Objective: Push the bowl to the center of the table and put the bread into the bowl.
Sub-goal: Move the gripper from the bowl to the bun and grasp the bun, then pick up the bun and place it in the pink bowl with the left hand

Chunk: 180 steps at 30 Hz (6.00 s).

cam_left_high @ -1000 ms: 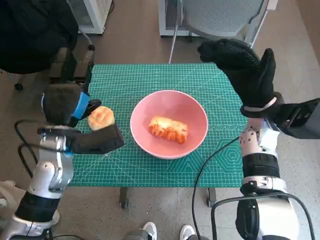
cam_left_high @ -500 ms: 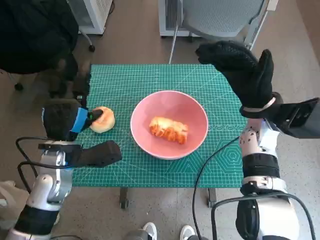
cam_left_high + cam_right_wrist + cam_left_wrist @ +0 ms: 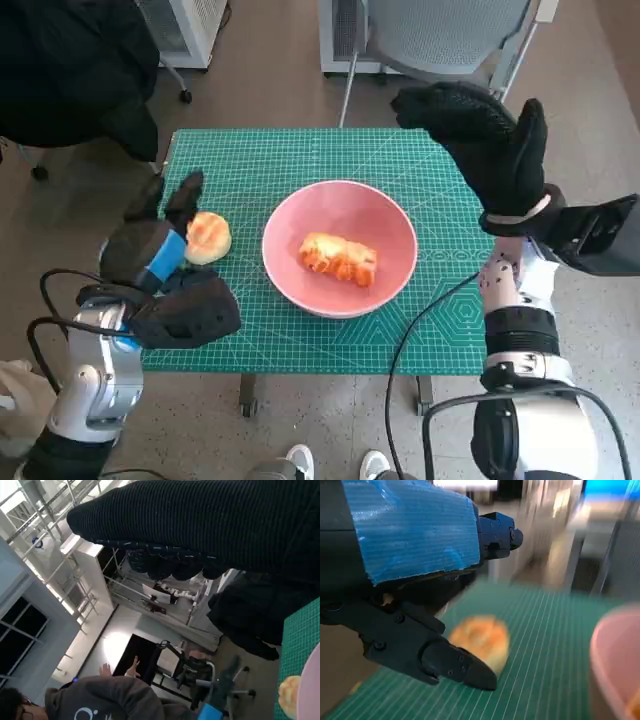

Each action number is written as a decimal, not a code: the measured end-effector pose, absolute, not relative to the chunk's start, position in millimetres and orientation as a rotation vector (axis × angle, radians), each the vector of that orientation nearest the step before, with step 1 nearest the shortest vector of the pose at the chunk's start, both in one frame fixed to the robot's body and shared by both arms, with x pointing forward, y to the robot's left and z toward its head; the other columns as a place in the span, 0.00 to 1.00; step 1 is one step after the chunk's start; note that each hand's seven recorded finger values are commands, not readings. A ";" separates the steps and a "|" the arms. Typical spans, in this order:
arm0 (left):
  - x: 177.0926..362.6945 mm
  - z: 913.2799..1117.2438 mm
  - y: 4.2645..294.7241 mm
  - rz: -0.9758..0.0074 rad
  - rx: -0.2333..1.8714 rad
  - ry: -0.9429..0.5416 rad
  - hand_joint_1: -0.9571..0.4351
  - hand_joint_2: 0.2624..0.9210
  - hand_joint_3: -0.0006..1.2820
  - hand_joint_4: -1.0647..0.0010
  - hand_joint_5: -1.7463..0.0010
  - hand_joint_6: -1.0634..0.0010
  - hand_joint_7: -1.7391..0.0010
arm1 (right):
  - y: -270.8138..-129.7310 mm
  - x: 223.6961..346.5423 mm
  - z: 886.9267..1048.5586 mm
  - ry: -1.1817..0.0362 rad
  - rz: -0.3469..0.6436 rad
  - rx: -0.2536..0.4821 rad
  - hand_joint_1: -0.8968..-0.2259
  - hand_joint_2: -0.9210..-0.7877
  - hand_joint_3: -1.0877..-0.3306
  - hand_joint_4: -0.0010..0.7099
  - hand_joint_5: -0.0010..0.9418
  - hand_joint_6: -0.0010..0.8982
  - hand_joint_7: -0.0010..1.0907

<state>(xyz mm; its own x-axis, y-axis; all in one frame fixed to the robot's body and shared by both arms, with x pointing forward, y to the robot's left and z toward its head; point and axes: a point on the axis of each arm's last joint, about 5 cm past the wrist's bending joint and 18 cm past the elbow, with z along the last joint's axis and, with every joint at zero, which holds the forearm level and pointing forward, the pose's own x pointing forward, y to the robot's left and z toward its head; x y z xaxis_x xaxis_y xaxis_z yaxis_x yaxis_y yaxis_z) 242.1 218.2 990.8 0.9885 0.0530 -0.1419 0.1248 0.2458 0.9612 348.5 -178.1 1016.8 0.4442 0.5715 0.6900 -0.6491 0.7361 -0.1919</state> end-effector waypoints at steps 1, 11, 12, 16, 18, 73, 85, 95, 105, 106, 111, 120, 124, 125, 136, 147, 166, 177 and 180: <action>242.6 991.6 218.9 -0.070 1.321 0.186 0.38 0.68 0.00 1.00 1.00 1.00 0.98 | -178.1 348.5 1016.9 -0.812 0.758 0.106 0.24 0.00 0.32 0.48 0.00 0.36 0.00; 250.6 1001.8 220.1 -0.157 1.289 0.307 0.50 0.63 0.00 1.00 1.00 1.00 0.99 | -178.2 348.4 1017.5 -0.816 0.758 0.104 0.24 0.00 0.31 0.47 0.00 0.36 0.00; 251.0 1002.3 219.9 -0.156 1.289 0.306 0.51 0.62 0.00 1.00 1.00 1.00 0.99 | -178.2 348.4 1017.6 -0.816 0.759 0.103 0.24 0.00 0.31 0.47 0.00 0.36 0.00; 253.1 1001.3 220.0 -0.150 1.294 0.310 0.55 0.62 0.00 1.00 1.00 0.99 0.99 | -178.1 348.4 1017.7 -0.816 0.759 0.102 0.24 0.00 0.31 0.47 0.00 0.36 0.00; 254.4 999.2 220.1 -0.146 1.301 0.316 0.56 0.61 0.00 1.00 1.00 0.98 0.99 | -178.2 348.3 1017.8 -0.817 0.760 0.102 0.24 0.00 0.31 0.47 0.00 0.36 0.00; 325.9 993.6 196.6 -0.134 1.508 0.497 0.62 0.69 0.01 1.00 1.00 0.91 0.99 | -184.1 346.4 1019.9 -0.814 0.765 0.073 0.25 0.00 0.30 0.49 0.00 0.35 0.00; 336.7 984.1 195.3 -0.168 1.521 0.576 0.67 0.71 0.01 1.00 1.00 0.90 0.99 | -186.3 344.9 1018.9 -0.817 0.762 0.065 0.25 0.00 0.30 0.49 0.00 0.35 0.00; 339.3 979.2 195.0 -0.187 1.485 0.613 0.74 0.75 0.02 1.00 1.00 0.89 0.99 | -186.9 344.1 1019.1 -0.819 0.761 0.064 0.25 0.00 0.29 0.49 0.00 0.35 0.00; 339.2 974.9 196.7 -0.178 1.482 0.592 0.78 0.82 0.05 0.86 0.80 0.81 0.99 | -186.9 343.2 1020.8 -0.827 0.763 0.059 0.25 0.00 0.29 0.49 0.00 0.36 0.00; 339.4 973.0 197.2 -0.178 1.480 0.591 0.78 0.83 0.06 0.86 0.65 0.79 0.99 | -186.9 343.1 1020.8 -0.826 0.762 0.060 0.25 0.00 0.29 0.49 0.00 0.36 0.00; 338.8 964.2 200.7 -0.174 1.483 0.600 0.79 0.84 0.08 0.86 0.42 0.76 1.00 | -187.0 342.8 1020.5 -0.824 0.757 0.062 0.24 0.00 0.29 0.49 0.00 0.36 0.01; 342.2 958.9 204.6 -0.152 1.557 0.562 0.95 0.69 0.54 0.62 0.08 0.49 0.73 | -186.8 342.9 1019.9 -0.818 0.760 0.064 0.24 0.00 0.30 0.49 0.00 0.37 0.01; 342.2 957.1 205.1 -0.145 1.574 0.541 0.95 0.70 0.54 0.62 0.07 0.53 0.65 | -186.7 342.9 1020.0 -0.817 0.761 0.064 0.24 0.00 0.30 0.50 0.00 0.37 0.01; 342.1 956.8 205.1 -0.143 1.577 0.535 0.95 0.70 0.54 0.62 0.07 0.55 0.65 | -186.7 342.9 1020.0 -0.817 0.762 0.065 0.24 0.00 0.30 0.50 0.00 0.37 0.01; 342.3 959.5 206.8 -0.129 1.564 0.510 0.78 0.90 0.32 0.62 0.14 0.59 0.35 | -186.2 343.0 1019.8 -0.813 0.766 0.064 0.24 0.00 0.30 0.50 0.00 0.37 0.01; 338.6 984.1 210.6 -0.061 1.528 0.404 0.69 0.99 0.18 0.54 0.19 0.53 0.27 | -185.8 343.7 1017.1 -0.797 0.768 0.067 0.25 0.00 0.30 0.50 0.00 0.37 0.01; 296.0 1039.9 199.7 0.042 1.446 0.012 0.69 0.87 0.18 0.38 0.21 0.33 0.47 | -185.3 345.5 1016.2 -0.782 0.783 0.070 0.23 0.00 0.31 0.51 0.01 0.37 0.01; 267.9 1073.3 187.1 0.061 1.412 -0.240 0.69 0.87 0.14 0.36 0.23 0.28 0.52 | -185.5 346.3 1016.0 -0.782 0.794 0.072 0.23 0.00 0.31 0.52 0.00 0.38 0.01; 263.0 1078.1 180.0 0.043 1.397 -0.294 0.69 0.91 0.10 0.33 0.25 0.28 0.51 | -185.2 346.5 1016.6 -0.784 0.795 0.073 0.23 0.00 0.31 0.52 0.00 0.38 0.01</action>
